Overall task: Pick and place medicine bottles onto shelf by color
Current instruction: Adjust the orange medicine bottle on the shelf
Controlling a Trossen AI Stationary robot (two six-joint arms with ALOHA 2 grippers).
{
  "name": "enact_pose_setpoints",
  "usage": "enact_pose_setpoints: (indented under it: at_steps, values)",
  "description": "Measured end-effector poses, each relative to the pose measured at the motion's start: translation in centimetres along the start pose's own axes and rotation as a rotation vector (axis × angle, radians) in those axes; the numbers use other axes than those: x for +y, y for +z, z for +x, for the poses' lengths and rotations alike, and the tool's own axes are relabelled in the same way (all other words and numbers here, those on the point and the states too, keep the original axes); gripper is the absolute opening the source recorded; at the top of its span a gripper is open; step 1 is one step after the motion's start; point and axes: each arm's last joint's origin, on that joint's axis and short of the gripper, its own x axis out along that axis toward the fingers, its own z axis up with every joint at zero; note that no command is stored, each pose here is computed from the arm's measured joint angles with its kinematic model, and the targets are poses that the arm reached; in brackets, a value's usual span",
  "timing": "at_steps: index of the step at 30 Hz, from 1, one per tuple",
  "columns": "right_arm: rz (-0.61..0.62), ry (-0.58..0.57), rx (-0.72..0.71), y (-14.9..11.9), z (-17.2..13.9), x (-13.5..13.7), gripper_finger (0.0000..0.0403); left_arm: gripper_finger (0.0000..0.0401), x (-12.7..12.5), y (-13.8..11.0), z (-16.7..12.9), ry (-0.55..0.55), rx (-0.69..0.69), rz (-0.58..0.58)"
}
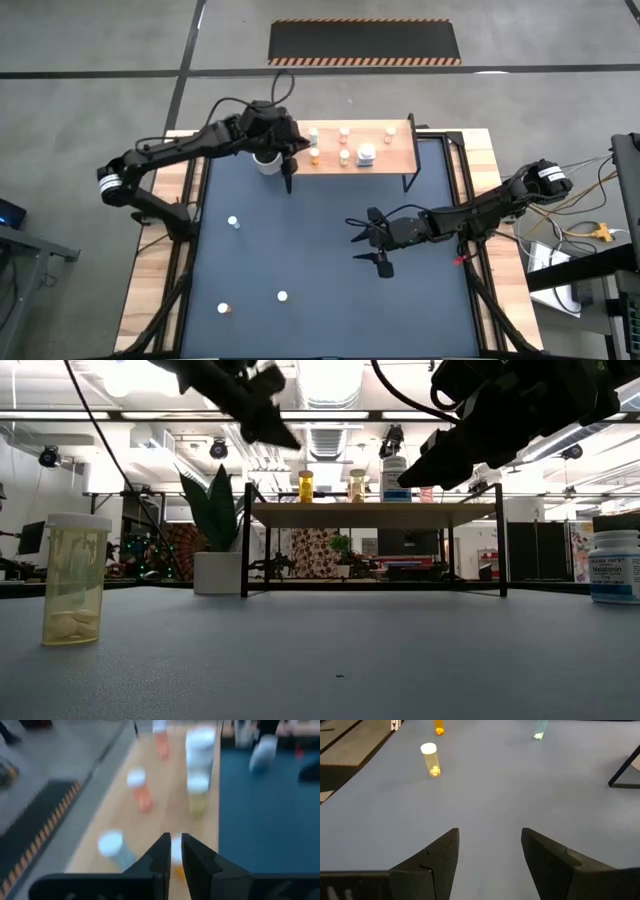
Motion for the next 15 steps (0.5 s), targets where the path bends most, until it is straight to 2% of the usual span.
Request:
enact_pose_setpoints:
  at_steps: [3, 9, 11, 15]
  values:
    - [-0.007, 0.0, -0.001, 0.0, 0.0, 0.0, 0.0205, 0.0026, -0.1, 0.6, 0.2, 0.014, -0.097, -0.009]
    - [-0.018, 0.0, 0.003, -0.2, 0.0, 0.0, 0.0205, 0.0026, -1.1, -0.4, 1.4, -0.006, -0.116, -0.043]
    - [-0.024, 0.001, 0.009, -0.3, 0.0, 0.0, 0.0205, 0.0026, -2.0, 0.1, 1.1, -0.032, -0.143, -0.049]
    - [-0.047, 0.0, 0.01, -0.4, 0.0, 0.0, 0.0205, 0.0026, -5.5, 1.6, 0.0, -0.129, -0.216, 0.009]
